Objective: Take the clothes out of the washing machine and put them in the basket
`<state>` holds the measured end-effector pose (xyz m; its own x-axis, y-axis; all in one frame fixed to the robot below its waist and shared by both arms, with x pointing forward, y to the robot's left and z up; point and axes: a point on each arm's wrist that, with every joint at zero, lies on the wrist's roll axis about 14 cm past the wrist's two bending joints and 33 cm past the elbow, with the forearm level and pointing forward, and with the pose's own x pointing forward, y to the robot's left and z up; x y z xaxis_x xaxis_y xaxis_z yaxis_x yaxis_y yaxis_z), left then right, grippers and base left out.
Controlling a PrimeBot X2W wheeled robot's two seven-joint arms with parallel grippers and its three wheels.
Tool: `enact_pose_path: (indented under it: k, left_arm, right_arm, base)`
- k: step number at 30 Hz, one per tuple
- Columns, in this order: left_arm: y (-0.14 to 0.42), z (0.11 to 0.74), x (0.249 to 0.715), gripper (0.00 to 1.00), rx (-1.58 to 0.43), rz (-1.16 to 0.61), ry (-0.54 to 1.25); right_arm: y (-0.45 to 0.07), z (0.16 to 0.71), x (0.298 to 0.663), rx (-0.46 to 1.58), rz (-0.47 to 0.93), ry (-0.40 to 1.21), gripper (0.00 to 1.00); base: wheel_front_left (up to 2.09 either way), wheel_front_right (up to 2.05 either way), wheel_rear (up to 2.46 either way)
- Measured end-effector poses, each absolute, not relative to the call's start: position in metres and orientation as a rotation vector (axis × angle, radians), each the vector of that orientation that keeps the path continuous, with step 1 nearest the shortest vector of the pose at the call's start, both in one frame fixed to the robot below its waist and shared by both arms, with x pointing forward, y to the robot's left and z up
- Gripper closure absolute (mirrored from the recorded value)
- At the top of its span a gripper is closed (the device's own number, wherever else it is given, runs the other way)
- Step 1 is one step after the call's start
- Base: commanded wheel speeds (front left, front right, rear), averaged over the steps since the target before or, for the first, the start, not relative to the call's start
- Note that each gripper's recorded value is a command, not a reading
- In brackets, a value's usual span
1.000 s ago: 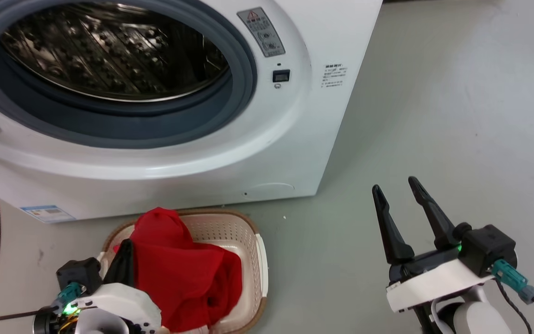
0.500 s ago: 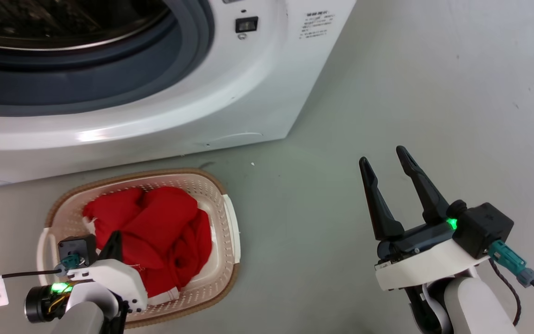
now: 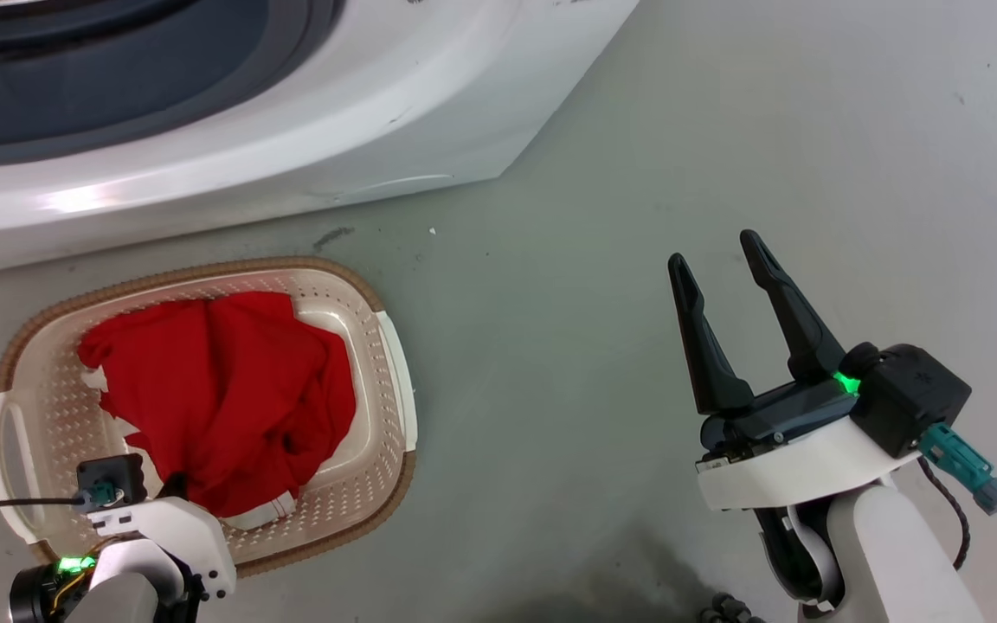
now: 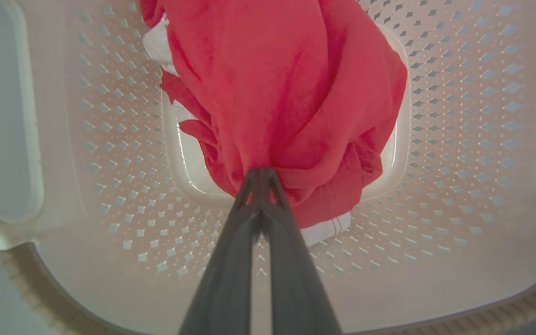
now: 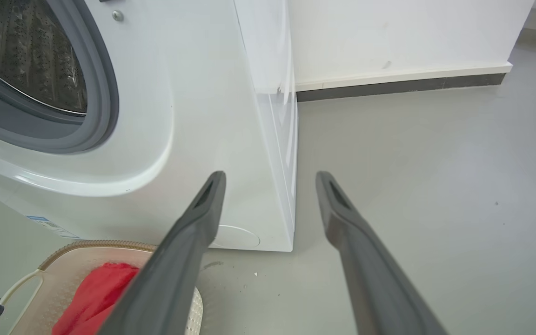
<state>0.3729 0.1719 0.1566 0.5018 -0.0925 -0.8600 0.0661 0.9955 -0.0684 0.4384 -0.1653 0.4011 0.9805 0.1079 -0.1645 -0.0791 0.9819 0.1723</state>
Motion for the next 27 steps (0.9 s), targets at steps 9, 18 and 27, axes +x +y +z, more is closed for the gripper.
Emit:
enact_pose_path:
  k: [9,18,27]
  left_arm:
    - [0.173,0.134,0.360,1.00,-0.068,-0.035,1.149]
    - [0.168,0.139,0.358,0.65,-0.098,-0.018,1.183]
    - [0.161,0.172,0.343,0.00,-0.147,-0.014,1.152]
  right_arm:
    - [-0.166,0.387,0.442,0.163,0.094,0.200,0.00]
    - [-0.166,0.402,0.443,0.158,0.097,0.162,0.00]
    - [-0.169,0.437,0.432,0.159,0.089,0.084,0.00]
  base:
    - [0.00,0.00,0.00]
    - [0.00,0.00,0.00]
    - [0.00,0.00,0.00]
